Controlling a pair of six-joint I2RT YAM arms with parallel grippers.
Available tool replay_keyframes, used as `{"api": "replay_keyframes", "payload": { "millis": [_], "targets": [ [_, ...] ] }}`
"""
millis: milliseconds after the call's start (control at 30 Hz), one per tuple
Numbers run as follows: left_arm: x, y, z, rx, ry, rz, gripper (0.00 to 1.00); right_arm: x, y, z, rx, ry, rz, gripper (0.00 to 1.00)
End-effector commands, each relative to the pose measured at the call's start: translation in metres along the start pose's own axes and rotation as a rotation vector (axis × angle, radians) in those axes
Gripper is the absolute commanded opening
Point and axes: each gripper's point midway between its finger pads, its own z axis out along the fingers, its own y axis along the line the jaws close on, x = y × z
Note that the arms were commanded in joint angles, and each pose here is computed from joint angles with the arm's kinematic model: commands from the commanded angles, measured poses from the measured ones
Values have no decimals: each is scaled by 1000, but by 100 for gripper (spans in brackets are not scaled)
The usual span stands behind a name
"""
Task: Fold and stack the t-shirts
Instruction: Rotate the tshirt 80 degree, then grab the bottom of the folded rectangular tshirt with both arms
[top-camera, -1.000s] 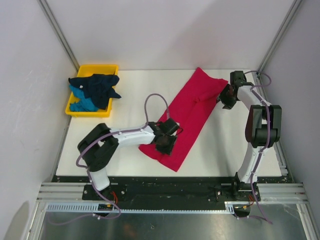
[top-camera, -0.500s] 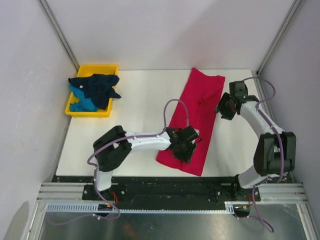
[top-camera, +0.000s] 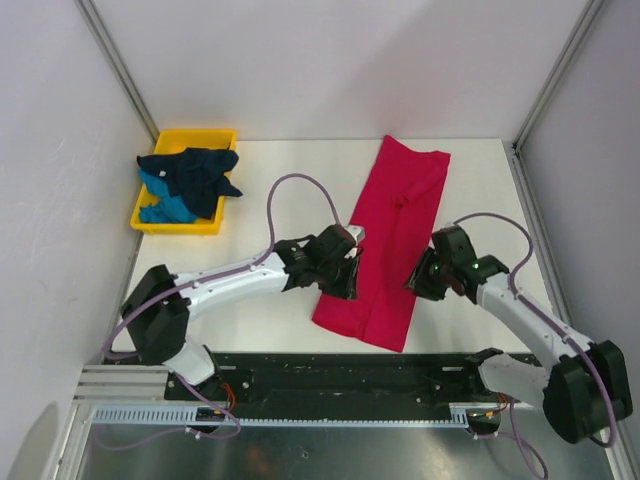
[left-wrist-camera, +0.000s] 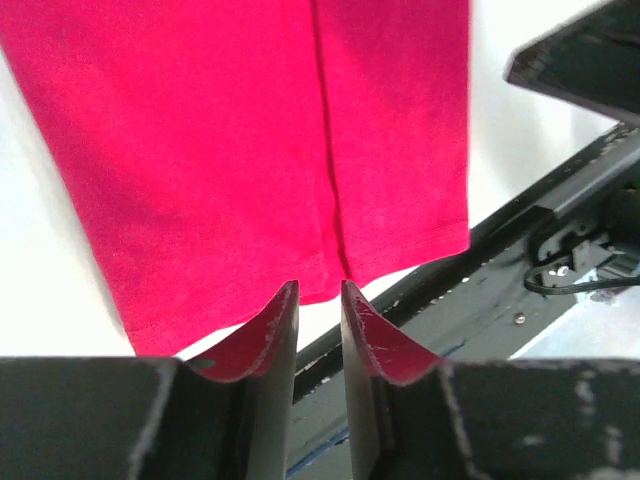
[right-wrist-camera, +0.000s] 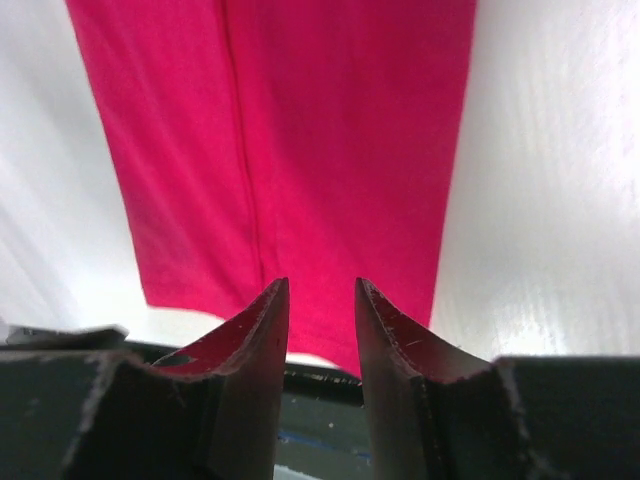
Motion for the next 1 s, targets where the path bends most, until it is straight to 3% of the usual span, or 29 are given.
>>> {"api": "replay_keyframes", "payload": {
  "millis": [0, 333, 533, 700, 967],
  "targets": [
    [24, 12, 21, -11, 81, 16, 25, 18, 20, -9, -66, -33, 68, 35],
    [72, 55, 48, -107, 158, -26, 16, 82, 18, 4, -63, 72, 39, 30],
    [51, 44, 20, -51, 59, -24, 19, 110, 9, 23, -38, 129, 18, 29],
    [40, 61, 8, -63, 10, -77, 20, 122, -5, 31, -18, 155, 28, 29],
    [69, 86, 35, -121, 136, -80, 16, 121, -3, 20, -49, 148, 40, 29]
  ]
}}
